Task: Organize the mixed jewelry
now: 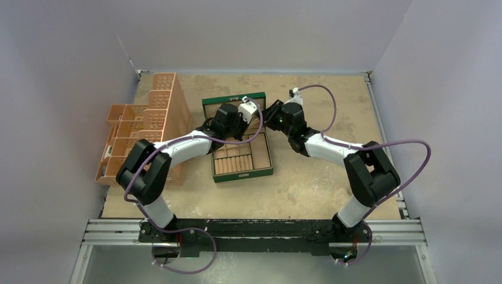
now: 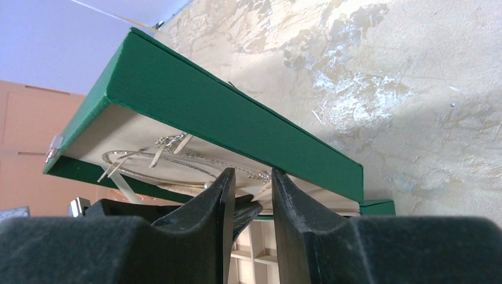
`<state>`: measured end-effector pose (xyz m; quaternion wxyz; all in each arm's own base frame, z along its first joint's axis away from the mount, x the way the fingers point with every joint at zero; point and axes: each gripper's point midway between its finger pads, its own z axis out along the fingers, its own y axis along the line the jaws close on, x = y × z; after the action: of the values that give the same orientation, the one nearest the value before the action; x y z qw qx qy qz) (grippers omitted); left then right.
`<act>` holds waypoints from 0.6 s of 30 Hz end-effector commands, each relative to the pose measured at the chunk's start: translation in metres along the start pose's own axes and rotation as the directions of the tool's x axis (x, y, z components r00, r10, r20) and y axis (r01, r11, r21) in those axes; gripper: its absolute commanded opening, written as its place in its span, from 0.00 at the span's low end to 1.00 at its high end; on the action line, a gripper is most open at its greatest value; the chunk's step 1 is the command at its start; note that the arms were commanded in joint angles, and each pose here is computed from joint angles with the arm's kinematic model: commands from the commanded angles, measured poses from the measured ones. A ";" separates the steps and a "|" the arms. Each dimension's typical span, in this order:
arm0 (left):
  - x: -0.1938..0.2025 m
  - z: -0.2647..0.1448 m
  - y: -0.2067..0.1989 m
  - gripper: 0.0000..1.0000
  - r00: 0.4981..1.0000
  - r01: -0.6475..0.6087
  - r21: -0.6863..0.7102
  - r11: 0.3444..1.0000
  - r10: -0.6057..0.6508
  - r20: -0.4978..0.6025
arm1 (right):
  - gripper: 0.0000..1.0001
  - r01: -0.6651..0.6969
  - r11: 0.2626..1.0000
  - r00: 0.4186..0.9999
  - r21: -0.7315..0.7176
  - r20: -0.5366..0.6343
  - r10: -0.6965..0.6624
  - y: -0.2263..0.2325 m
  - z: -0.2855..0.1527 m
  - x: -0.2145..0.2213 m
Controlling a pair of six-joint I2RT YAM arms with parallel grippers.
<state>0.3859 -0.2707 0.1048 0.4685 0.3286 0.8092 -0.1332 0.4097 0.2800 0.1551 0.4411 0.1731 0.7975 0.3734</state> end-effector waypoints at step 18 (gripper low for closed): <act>-0.056 -0.026 0.002 0.00 0.986 0.012 -0.002 1.000 -0.011 0.167 | 0.33 0.024 0.998 0.999 0.063 -0.028 -0.022 -0.014 0.010 0.012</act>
<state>0.3847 -0.2696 0.1124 0.4763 0.3256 0.8052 -0.1369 0.4015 0.2823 0.1163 0.4096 0.1584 0.8314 0.3404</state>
